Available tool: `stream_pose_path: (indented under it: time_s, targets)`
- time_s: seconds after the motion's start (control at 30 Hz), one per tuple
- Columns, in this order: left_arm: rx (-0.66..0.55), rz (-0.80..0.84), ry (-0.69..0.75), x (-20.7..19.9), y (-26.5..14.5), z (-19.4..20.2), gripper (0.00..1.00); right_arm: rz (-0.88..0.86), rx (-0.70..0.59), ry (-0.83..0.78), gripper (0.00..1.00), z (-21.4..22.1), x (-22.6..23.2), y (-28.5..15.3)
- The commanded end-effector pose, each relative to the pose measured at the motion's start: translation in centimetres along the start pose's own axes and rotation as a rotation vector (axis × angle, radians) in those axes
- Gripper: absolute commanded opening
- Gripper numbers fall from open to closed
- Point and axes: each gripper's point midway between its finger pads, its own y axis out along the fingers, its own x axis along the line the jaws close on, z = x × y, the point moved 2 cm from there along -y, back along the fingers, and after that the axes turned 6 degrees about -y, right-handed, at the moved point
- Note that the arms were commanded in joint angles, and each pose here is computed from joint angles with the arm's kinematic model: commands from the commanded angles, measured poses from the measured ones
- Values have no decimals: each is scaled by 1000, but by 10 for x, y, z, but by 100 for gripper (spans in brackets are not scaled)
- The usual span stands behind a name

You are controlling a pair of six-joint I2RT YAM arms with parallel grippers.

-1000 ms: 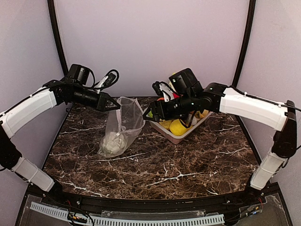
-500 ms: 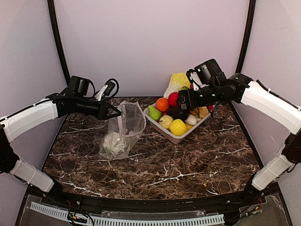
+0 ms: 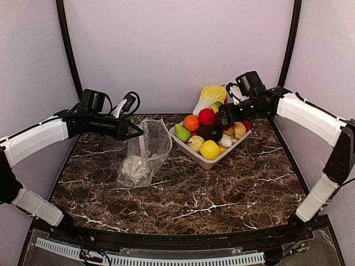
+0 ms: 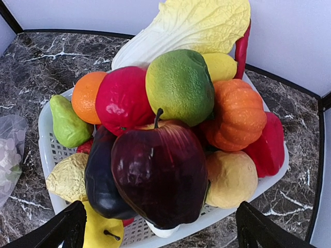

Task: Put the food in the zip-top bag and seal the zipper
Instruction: Pick up the fake fruit from the bin.

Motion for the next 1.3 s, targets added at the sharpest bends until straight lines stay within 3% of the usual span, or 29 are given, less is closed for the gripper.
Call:
stream_pose_path:
  time_s: [0.0, 0.37, 0.97, 1.27]
  targets:
    - [-15, 12, 3, -3, -3, -1, 1, -46, -42, -47, 99, -12, 4, 12]
    - [10, 12, -15, 1, 3, 4, 1, -42, -15, -78, 97, -15, -2, 37]
    - [11, 12, -14, 0, 2, 3, 1, -20, 13, -79, 72, -10, -6, 55]
    - [12, 11, -14, 0, 2, 3, 1, -30, -12, -70, 67, -16, -6, 43]
